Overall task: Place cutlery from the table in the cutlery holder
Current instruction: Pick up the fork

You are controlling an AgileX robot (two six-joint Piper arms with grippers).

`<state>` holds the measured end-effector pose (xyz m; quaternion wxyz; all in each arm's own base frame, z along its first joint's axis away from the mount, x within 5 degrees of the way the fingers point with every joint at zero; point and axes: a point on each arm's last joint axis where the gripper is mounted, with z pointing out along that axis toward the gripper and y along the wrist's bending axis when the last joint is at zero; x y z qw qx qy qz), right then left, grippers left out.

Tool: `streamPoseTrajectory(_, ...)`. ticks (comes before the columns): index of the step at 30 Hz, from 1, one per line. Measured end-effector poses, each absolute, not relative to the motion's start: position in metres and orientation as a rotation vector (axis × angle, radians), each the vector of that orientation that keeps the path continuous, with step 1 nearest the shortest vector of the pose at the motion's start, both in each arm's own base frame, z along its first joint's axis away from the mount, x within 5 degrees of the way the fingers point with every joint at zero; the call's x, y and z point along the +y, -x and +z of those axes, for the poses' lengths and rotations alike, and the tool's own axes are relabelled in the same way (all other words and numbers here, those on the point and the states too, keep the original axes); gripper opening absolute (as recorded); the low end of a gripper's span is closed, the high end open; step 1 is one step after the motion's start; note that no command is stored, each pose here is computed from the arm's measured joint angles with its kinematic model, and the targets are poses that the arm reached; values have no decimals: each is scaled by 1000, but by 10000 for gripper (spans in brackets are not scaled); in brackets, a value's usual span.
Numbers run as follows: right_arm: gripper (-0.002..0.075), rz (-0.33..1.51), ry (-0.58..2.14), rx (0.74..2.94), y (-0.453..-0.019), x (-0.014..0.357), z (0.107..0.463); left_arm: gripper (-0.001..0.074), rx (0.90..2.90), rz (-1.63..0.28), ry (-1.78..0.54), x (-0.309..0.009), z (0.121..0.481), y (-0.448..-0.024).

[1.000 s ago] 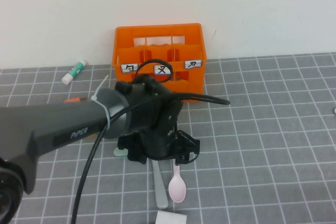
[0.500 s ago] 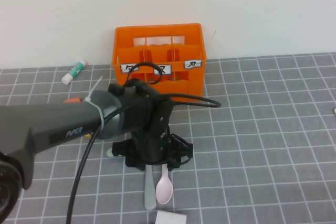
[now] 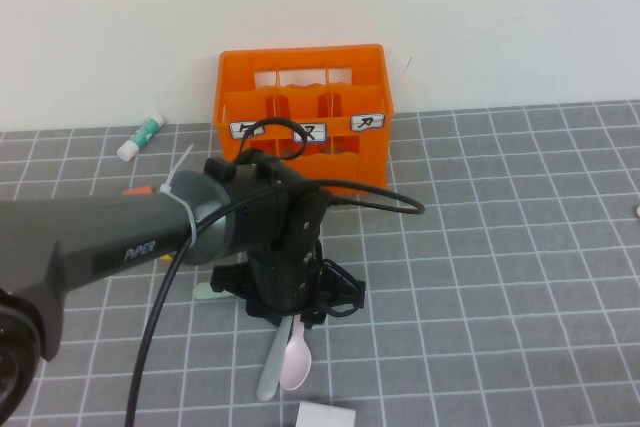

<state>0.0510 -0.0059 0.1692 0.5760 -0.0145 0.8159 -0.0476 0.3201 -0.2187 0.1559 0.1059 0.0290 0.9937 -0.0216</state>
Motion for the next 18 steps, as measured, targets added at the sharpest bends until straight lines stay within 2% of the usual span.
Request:
streamPoseTrajectory(8,-3,-112,34,1910,-51,-6,169,198,2940,-24,-181,-217,156,-319)
streamPoseTrajectory(15,-3,-112,34,1910,-51,-6,169,101,2964,40,-282,-212,160,-314)
streamPoseTrajectory(18,-3,-112,34,1910,-51,-6,169,102,2944,29,-301,-210,168,-312)
